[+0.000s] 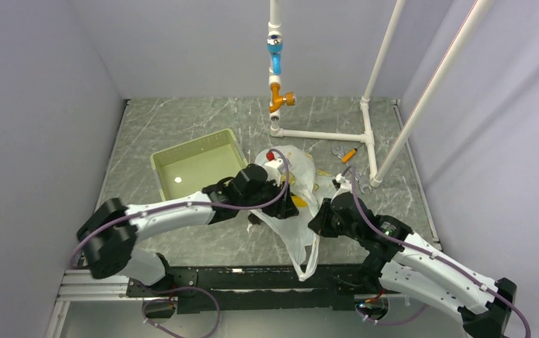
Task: Take the fake fruits out of the plastic bag
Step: Adjust the plastic bag at the center of the board, then take out the fake fruit from the plastic bag.
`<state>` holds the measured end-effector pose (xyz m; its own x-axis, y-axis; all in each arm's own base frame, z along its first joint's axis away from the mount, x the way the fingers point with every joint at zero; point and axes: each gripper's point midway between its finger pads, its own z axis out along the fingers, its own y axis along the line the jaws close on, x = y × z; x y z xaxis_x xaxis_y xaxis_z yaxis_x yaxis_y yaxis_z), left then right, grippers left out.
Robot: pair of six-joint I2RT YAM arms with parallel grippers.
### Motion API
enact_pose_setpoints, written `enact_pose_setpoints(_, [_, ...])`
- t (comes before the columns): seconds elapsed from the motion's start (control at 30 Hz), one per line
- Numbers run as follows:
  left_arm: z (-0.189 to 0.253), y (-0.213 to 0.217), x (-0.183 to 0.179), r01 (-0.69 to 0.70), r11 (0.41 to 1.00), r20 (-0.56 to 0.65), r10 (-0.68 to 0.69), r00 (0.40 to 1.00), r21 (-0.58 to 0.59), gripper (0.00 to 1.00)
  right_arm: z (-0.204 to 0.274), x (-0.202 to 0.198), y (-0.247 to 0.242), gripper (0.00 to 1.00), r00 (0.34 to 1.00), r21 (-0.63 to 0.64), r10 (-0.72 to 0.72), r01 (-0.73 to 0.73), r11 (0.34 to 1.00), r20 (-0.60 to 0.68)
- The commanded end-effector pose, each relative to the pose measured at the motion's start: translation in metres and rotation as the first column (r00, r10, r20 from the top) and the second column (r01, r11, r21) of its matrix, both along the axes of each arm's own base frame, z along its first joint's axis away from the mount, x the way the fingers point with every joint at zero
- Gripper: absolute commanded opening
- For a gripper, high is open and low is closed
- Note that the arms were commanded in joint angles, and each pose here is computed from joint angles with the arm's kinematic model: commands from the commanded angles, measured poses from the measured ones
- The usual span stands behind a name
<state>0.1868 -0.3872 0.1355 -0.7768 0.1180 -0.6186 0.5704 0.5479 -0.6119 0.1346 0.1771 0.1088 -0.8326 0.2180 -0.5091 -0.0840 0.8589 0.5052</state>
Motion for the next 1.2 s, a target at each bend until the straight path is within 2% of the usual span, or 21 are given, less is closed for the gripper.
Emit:
enact_pose_setpoints(0.0, [0.071,0.016,-0.012,0.005,0.999,0.175,0.004,0.985,-0.047,0.5,0.047,0.021,0.003,0.12,0.984,-0.011,0.041,-0.039,0.999,0.171])
enact_pose_setpoints(0.17, [0.105,0.039,-0.025,0.017,1.0,0.194,-0.02,0.981,0.017,0.59,0.058,0.027,0.003,0.12,0.973,-0.039,0.064,-0.057,0.998,0.22])
enact_pose_setpoints(0.37, [0.153,0.013,-0.058,0.172,0.983,0.247,-0.15,0.957,-0.068,0.6,0.059,0.023,0.009,0.11,0.973,0.001,0.08,-0.082,0.997,0.216])
enact_pose_setpoints(0.43, [0.154,-0.001,-0.066,0.207,0.974,0.266,-0.175,0.948,-0.096,0.58,0.059,0.022,0.009,0.11,0.975,0.012,0.075,-0.079,0.997,0.211])
enact_pose_setpoints(0.57, [0.146,-0.025,-0.074,0.226,0.969,0.275,-0.191,0.942,-0.099,0.47,0.064,0.018,0.004,0.11,0.975,0.028,0.058,-0.065,0.997,0.215])
enact_pose_setpoints(0.67, [0.151,-0.042,-0.085,0.249,0.963,0.339,-0.202,0.919,-0.101,0.46,0.065,0.016,-0.002,0.11,0.975,0.03,0.045,-0.053,0.998,0.219])
enact_pose_setpoints(0.73, [0.143,-0.043,-0.078,0.186,0.981,0.355,-0.153,0.922,-0.06,0.4,0.067,0.014,-0.005,0.11,0.974,0.033,0.04,-0.048,0.998,0.223])
enact_pose_setpoints(0.8, [0.123,-0.034,-0.057,0.036,0.999,0.327,-0.031,0.944,-0.009,0.25,0.068,0.012,-0.005,0.09,0.974,0.041,0.043,-0.053,0.998,0.221])
enact_pose_setpoints(0.83, [0.113,-0.029,-0.047,-0.026,1.0,0.315,0.023,0.949,0.004,0.23,0.067,0.01,-0.005,0.08,0.975,0.048,0.045,-0.057,0.997,0.216])
enact_pose_setpoints(0.97, [0.073,-0.021,-0.025,-0.104,0.994,0.215,0.098,0.972,0.016,0.23,0.052,-0.001,-0.007,0.04,0.988,0.068,0.038,-0.049,0.996,0.151])
enact_pose_setpoints(1.1, [0.051,-0.028,-0.013,-0.099,0.995,0.221,0.091,0.971,0.026,0.19,0.037,-0.012,-0.009,0.02,0.996,0.098,0.019,-0.027,0.995,0.083])
enact_pose_setpoints(1.17, [0.031,-0.03,-0.006,-0.107,0.991,0.211,0.087,0.974,0.085,0.14,0.032,-0.014,-0.012,0.02,0.997,0.099,0.01,-0.017,0.995,0.074])
